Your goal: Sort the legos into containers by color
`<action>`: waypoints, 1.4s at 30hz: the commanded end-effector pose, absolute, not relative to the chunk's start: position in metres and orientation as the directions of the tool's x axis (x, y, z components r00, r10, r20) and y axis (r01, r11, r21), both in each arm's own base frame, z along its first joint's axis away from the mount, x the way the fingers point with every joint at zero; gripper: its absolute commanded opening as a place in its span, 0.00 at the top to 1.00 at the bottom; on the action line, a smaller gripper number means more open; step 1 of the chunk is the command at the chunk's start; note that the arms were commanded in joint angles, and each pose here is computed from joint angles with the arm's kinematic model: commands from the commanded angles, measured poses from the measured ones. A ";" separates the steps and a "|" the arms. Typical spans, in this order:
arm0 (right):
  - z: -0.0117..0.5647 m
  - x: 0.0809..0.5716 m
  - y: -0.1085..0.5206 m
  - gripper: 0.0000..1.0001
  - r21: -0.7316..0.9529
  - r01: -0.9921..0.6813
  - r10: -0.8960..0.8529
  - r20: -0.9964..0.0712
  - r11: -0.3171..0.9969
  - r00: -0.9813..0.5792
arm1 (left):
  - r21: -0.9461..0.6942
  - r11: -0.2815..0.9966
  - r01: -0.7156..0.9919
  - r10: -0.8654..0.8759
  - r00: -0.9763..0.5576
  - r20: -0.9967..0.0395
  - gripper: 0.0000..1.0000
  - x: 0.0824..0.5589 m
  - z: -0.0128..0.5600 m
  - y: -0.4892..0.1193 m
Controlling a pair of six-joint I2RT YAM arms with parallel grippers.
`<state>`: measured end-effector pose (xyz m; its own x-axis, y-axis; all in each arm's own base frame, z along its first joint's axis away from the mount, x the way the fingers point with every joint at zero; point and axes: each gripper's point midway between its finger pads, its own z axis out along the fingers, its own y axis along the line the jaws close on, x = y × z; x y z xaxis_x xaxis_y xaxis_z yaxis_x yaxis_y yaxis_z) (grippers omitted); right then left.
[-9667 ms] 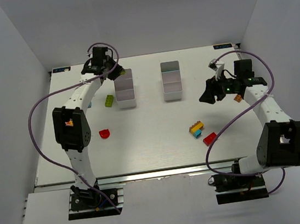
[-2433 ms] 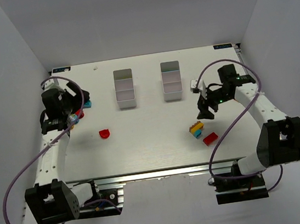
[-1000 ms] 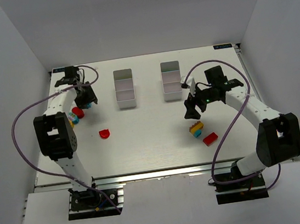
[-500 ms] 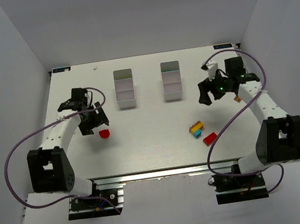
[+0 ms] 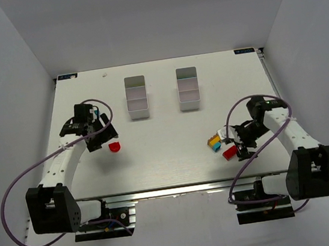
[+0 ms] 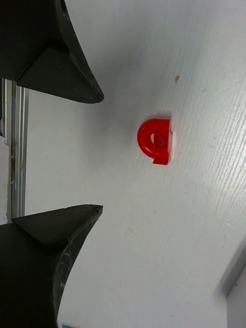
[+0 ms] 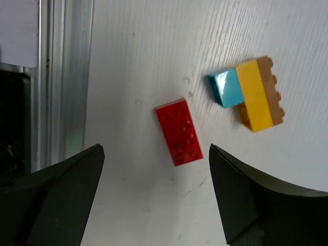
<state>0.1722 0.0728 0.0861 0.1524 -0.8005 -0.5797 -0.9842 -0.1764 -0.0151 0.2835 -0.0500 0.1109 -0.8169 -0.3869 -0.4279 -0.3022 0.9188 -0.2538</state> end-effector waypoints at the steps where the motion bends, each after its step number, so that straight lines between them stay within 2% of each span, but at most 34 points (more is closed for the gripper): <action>1: 0.088 0.197 0.090 0.13 -0.142 -0.945 -0.753 -0.574 -0.294 0.321 | -0.257 0.913 -0.317 -0.407 -0.747 -0.526 0.11 0.292 0.137 -0.040; 5: 0.078 0.202 0.099 0.13 -0.182 -0.932 -0.753 -0.549 -0.315 0.362 | -0.281 0.902 -0.328 -0.432 -0.711 -0.555 0.11 0.291 0.147 -0.039; 7: 0.070 0.193 0.102 0.14 -0.144 -0.924 -0.755 -0.539 -0.354 0.373 | -0.293 0.896 -0.335 -0.444 -0.705 -0.553 0.11 0.290 0.145 -0.040; 11: 0.058 0.179 0.103 0.22 -0.067 -0.914 -0.766 -0.523 -0.400 0.374 | -0.288 0.896 -0.339 -0.444 -0.708 -0.549 0.11 0.284 0.144 -0.039; 30: 0.019 0.184 0.096 0.35 0.014 -0.910 -0.840 -0.390 -0.415 0.377 | -0.264 0.898 -0.352 -0.439 -0.688 -0.578 0.11 0.280 0.156 -0.031; 39: 0.006 0.171 0.086 0.48 0.042 -0.892 -0.841 -0.356 -0.450 0.408 | -0.265 0.898 -0.352 -0.440 -0.679 -0.588 0.11 0.284 0.162 -0.031; 42: 0.009 0.168 0.086 0.60 0.053 -0.892 -0.842 -0.361 -0.449 0.402 | -0.263 0.898 -0.353 -0.439 -0.679 -0.588 0.11 0.284 0.163 -0.030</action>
<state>0.1831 0.0938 0.0127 0.4040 -0.8350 -0.3735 -0.9005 -0.4349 -0.0016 0.2786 -0.0328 0.1438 -0.7153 -0.4322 -0.5491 -0.3541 0.9016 -0.2483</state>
